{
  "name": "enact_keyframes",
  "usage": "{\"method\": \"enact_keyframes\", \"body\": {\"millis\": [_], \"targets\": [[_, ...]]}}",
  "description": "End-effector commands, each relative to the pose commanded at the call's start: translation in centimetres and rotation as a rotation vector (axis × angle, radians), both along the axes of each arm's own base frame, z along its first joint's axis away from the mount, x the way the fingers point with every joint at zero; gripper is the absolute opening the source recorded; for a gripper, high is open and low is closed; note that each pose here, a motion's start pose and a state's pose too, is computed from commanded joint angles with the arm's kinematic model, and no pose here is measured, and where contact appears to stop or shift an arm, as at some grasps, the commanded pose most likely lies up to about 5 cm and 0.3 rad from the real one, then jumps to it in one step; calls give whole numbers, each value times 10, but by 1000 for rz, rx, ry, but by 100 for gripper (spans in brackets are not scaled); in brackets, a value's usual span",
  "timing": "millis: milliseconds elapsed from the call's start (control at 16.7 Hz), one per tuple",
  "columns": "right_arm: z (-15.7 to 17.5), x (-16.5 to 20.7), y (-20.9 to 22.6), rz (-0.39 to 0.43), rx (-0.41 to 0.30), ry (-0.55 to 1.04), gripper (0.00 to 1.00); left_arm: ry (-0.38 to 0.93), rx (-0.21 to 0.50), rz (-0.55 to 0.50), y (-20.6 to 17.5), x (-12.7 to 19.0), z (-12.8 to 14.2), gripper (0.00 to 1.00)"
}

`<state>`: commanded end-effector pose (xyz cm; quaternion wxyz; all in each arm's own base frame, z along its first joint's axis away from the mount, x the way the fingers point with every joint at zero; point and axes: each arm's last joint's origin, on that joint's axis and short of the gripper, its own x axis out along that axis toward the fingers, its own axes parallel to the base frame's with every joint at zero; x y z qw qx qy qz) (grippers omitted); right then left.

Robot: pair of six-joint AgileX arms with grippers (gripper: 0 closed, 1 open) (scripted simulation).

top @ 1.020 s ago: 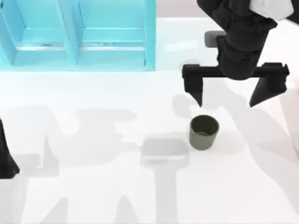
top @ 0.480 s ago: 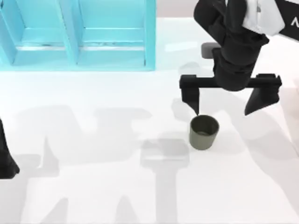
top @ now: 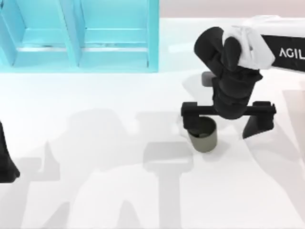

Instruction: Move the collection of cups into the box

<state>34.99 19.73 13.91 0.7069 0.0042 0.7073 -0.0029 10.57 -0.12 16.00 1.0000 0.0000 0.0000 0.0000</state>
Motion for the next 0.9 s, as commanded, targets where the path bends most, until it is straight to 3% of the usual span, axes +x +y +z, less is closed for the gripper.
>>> {"method": "enact_keyframes", "body": {"millis": [120,900], "targets": [[0,0,0,0,0,0,100,0,0,0,0,0,0,100],[0,0,0,0,0,0,2,0,0,0,0,0,0,100]]}}
